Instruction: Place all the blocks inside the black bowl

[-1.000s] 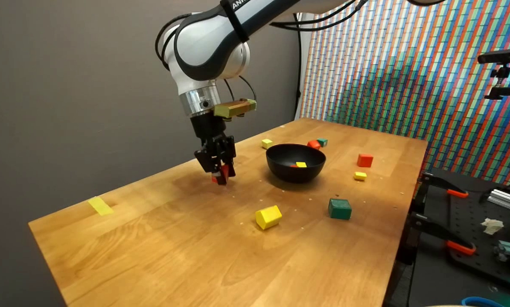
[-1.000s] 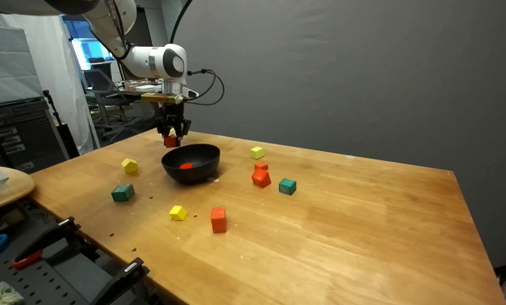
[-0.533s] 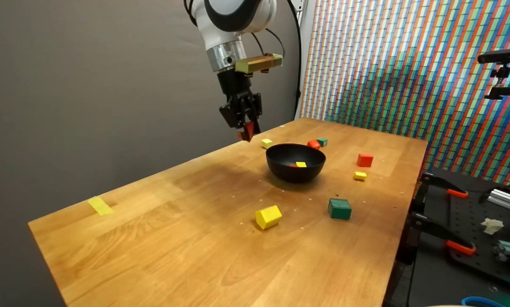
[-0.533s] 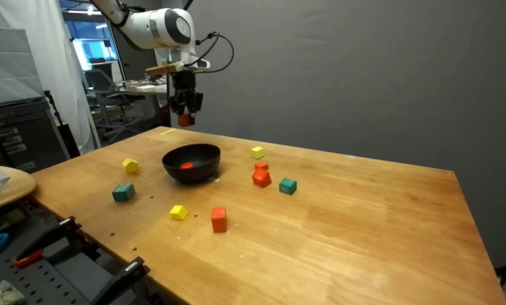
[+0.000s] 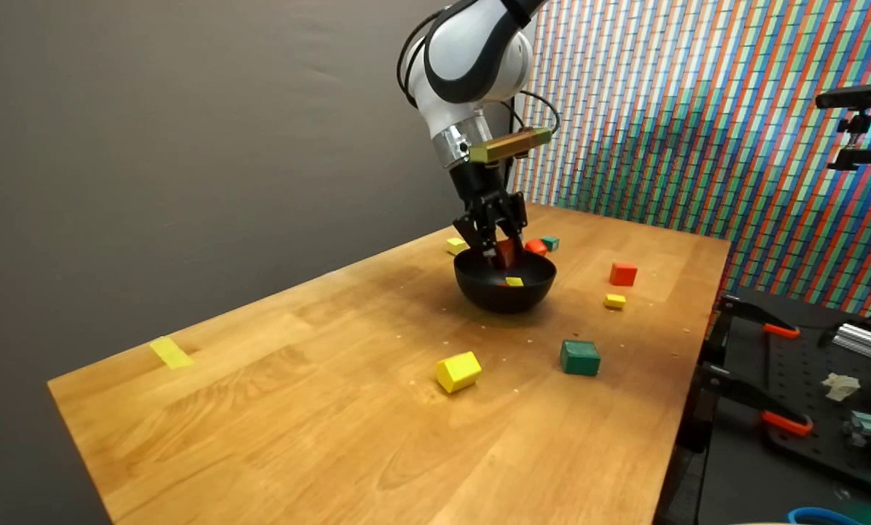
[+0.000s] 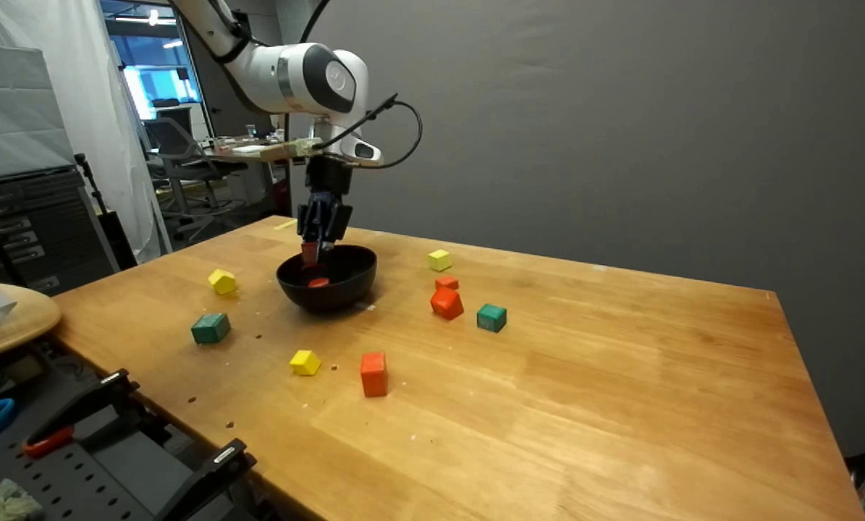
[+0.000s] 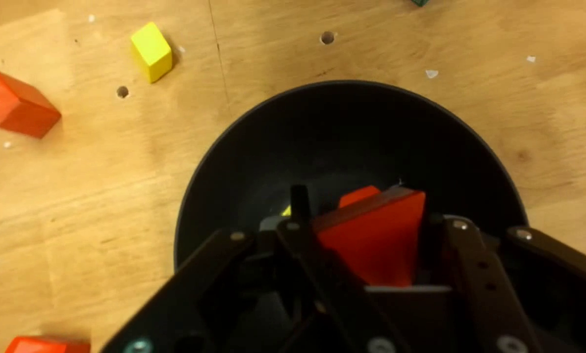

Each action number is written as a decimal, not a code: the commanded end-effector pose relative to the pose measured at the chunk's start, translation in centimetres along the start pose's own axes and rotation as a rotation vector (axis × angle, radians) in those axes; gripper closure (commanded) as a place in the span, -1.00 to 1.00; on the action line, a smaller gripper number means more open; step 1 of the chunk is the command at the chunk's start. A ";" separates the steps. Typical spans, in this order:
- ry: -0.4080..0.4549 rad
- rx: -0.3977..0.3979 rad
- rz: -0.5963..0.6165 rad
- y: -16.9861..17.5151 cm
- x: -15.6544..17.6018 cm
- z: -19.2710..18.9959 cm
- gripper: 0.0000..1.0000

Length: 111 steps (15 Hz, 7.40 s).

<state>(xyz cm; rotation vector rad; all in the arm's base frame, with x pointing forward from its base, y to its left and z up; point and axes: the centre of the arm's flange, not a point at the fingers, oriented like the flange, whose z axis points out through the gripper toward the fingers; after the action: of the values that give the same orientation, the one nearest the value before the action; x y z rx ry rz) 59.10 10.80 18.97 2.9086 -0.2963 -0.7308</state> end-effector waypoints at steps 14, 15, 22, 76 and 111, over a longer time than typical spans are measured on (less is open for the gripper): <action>0.597 0.035 -0.163 -6.2 -21.2 -11.8 -1.00; 0.501 0.012 -0.172 -6.5 -17.0 -11.3 -1.00; 0.542 0.053 -0.244 -9.6 -18.4 -9.3 -1.00; 0.516 0.166 0.438 0.5 -8.6 0.4 -0.98; 0.448 0.518 0.603 -6.0 -20.2 15.9 0.53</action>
<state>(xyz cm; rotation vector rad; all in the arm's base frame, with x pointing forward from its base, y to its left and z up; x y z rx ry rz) 35.78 19.58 12.93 3.0312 -1.3537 0.0380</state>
